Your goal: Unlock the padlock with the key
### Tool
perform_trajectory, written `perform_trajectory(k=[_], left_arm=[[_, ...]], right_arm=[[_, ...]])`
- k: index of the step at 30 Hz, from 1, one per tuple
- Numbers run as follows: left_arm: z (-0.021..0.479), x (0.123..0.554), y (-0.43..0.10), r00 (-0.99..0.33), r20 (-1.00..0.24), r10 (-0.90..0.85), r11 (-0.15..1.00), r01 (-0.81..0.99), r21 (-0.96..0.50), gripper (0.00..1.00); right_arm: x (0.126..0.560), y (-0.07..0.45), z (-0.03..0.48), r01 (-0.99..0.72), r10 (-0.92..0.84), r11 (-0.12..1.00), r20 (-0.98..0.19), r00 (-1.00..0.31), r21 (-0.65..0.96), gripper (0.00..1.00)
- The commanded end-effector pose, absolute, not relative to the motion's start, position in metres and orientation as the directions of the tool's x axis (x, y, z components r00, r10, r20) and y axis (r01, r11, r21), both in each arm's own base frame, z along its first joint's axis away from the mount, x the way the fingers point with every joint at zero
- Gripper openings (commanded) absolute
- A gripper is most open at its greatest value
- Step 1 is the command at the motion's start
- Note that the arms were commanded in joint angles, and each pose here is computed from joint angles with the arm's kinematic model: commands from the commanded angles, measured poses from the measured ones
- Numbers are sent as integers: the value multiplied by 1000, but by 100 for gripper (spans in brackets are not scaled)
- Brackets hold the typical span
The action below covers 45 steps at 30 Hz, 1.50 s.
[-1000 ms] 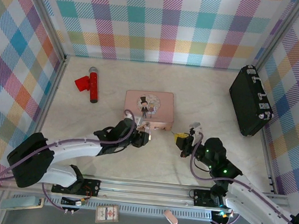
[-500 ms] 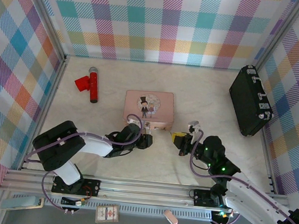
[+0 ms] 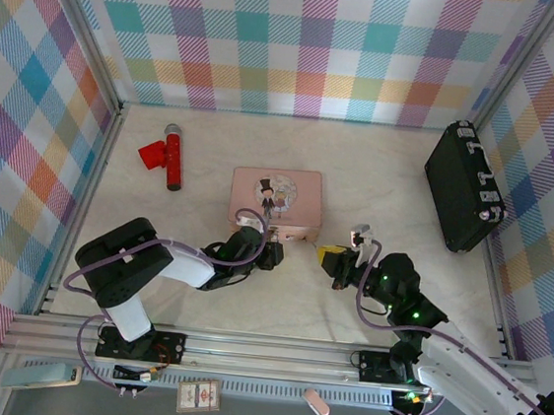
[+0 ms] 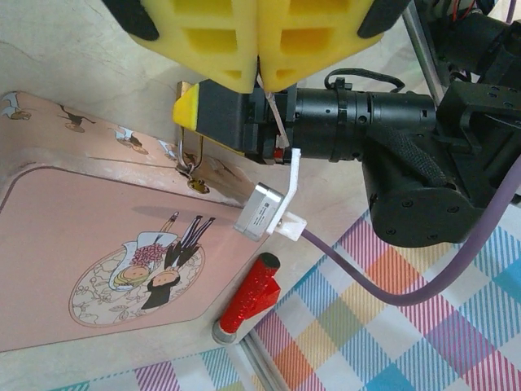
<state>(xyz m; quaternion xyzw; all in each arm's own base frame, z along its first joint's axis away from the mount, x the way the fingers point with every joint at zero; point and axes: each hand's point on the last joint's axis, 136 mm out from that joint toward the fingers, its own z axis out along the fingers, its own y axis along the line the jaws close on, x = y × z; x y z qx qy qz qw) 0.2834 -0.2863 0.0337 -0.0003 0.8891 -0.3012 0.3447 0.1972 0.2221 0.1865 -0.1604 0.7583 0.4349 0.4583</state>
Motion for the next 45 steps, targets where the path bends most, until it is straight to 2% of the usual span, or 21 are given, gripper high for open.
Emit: perform_trajectory(k=[1, 13, 22, 32, 39, 45], left_arm=[[25, 291, -281, -758, -615, -219, 837, 179, -517, 34], [34, 285, -279, -752, -624, -213, 842, 182, -507, 20], [63, 283, -295, -772, -587, -244, 798, 184, -574, 13], [95, 284, -311, -803, -482, -350, 708, 110, -697, 8], [95, 285, -318, -815, -418, -401, 664, 56, -746, 4], [102, 289, -327, -811, -393, -433, 606, 60, -793, 3]], right_arm=[[196, 229, 190, -647, 151, 544, -821, -550, 534, 0], [205, 228, 156, -523, 148, 604, -729, -668, 601, 0], [207, 228, 121, -335, 199, 636, -567, -799, 695, 0], [204, 232, 105, -197, 268, 598, -425, -864, 777, 0], [206, 241, 91, -52, 356, 513, -268, -895, 857, 0], [206, 253, 93, 5, 371, 434, -174, -912, 901, 0]])
